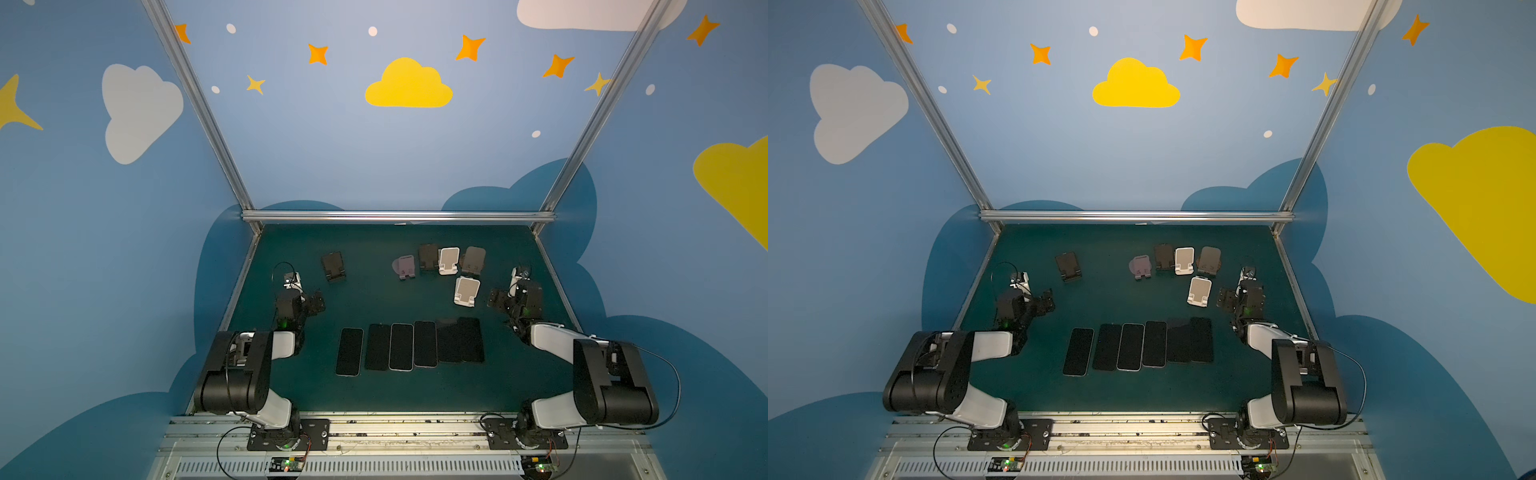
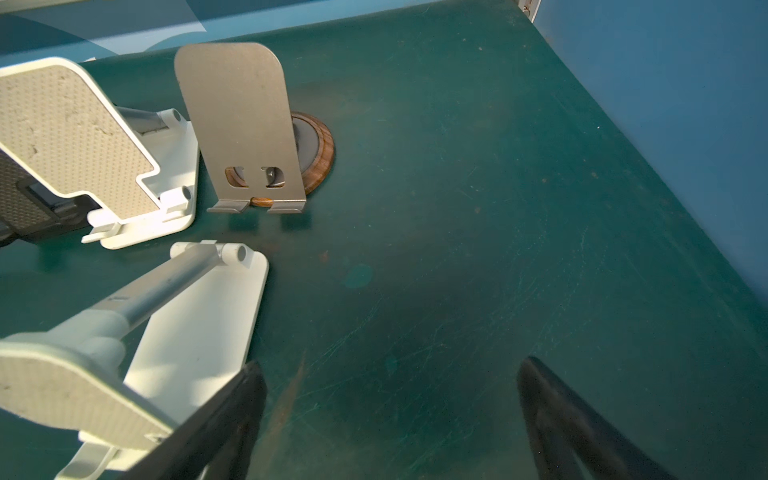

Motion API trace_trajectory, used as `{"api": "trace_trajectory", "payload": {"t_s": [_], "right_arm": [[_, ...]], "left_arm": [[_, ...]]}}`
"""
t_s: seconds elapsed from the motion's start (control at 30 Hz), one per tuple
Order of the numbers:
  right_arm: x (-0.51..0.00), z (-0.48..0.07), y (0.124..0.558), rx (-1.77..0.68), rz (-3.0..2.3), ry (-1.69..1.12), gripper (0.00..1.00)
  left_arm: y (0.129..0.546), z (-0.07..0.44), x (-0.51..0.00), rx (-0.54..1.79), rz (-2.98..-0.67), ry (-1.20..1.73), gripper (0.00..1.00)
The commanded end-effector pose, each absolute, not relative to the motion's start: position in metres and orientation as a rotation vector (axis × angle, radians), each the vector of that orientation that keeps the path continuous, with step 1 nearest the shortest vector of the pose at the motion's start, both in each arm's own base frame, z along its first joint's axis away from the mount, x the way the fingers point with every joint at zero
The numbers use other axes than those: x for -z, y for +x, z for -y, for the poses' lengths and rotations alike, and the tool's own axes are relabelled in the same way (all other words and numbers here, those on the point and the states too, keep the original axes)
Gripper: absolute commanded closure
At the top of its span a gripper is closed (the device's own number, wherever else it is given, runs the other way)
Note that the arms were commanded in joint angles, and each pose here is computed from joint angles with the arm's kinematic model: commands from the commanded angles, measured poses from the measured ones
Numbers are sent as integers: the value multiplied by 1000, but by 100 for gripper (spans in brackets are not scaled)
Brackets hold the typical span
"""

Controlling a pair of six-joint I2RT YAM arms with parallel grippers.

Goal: Remove the phone from the phone stand

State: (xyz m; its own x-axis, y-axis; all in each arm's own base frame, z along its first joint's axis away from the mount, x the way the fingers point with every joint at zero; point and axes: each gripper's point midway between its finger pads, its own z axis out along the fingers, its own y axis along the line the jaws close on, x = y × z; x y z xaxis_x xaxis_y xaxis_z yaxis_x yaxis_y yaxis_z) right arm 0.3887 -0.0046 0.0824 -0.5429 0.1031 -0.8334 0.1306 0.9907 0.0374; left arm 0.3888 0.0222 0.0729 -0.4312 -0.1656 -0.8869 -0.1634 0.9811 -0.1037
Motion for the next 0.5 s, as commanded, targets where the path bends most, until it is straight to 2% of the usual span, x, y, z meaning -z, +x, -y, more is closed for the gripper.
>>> {"api": "trace_trajectory", "payload": {"t_s": [0.0, 0.47], "right_arm": [[-85, 5, 388, 41, -2146, 173, 5], [-86, 4, 389, 44, -2142, 172, 6]], "left_arm": [[392, -22, -81, 0, -2009, -219, 0], [392, -21, -81, 0, -2009, -217, 0]]}}
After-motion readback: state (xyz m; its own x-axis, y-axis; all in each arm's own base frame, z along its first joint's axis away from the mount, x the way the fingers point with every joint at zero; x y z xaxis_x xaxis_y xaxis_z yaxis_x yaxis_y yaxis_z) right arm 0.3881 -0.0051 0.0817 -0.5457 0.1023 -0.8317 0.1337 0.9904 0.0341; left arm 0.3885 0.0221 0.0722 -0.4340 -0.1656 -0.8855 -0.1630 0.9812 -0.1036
